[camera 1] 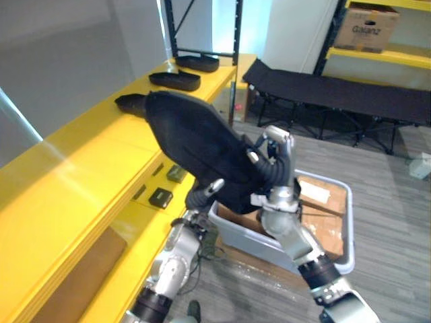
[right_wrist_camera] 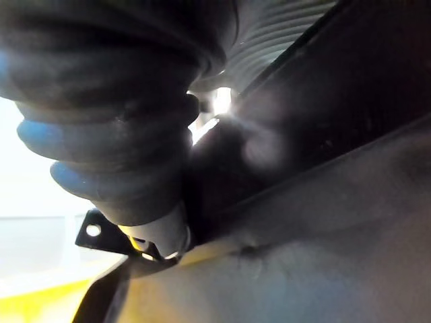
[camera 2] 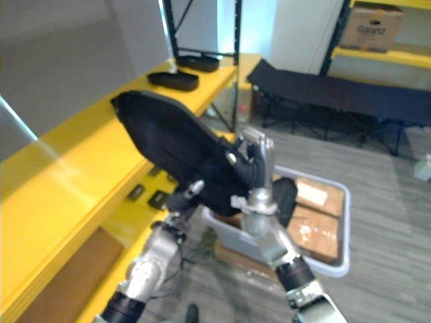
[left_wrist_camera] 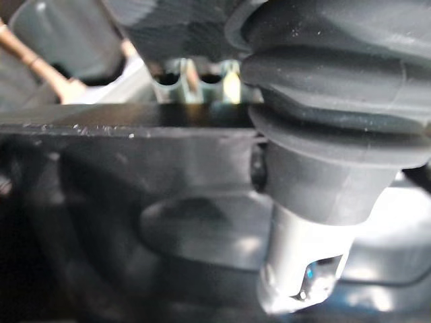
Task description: Walk over and take plastic housings, then place them on the shelf
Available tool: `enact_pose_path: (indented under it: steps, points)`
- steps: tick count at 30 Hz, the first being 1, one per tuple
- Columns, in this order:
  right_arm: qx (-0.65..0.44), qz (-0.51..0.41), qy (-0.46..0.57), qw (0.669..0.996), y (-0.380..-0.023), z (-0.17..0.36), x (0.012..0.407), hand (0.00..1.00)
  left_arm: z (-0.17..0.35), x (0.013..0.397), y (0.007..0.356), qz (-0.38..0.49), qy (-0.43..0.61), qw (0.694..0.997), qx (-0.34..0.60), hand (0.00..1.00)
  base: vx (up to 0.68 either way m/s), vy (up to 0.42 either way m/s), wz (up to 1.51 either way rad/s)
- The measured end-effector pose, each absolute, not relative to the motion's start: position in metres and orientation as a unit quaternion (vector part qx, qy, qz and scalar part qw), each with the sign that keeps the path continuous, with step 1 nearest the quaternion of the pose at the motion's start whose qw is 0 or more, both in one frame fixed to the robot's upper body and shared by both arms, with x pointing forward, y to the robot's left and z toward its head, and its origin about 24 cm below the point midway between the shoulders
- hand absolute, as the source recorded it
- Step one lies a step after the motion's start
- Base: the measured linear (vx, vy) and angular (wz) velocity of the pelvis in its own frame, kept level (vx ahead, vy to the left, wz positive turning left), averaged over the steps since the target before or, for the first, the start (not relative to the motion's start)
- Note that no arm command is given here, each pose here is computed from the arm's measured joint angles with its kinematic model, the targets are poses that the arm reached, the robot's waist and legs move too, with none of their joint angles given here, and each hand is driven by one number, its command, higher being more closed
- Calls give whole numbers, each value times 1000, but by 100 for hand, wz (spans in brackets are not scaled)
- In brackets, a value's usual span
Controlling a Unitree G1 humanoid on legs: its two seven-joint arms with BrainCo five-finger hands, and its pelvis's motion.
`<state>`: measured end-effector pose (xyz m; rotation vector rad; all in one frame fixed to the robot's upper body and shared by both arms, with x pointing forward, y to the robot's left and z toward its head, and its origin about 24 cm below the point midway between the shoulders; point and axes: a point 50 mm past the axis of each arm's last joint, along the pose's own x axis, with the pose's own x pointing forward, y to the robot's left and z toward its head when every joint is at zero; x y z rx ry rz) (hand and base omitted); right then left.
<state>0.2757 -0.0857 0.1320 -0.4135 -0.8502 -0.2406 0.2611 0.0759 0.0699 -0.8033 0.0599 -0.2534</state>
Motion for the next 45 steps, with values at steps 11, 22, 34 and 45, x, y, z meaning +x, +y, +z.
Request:
enact_pose_path:
  steps: [11, 22, 34, 45]
  points:
    - [-134, -69, -382, 912, -74, 121, 266, 0, 66, 261, 83, -88, 14, 929, -360, 100, 0, 0, 0]
    - [-58, 28, -327, 943, -72, 117, 263, 0, 67, 253, 99, -51, -25, 961, -272, 100, 0, 0, 1]
    - [104, 160, -370, 909, -158, 178, 239, 0, 120, 251, 168, 147, -205, 967, -34, 100, -6, 4, -6]
    - [177, -150, -248, 941, -247, 91, 179, 0, 110, 230, 204, 240, -220, 946, 12, 100, -11, 16, -20]
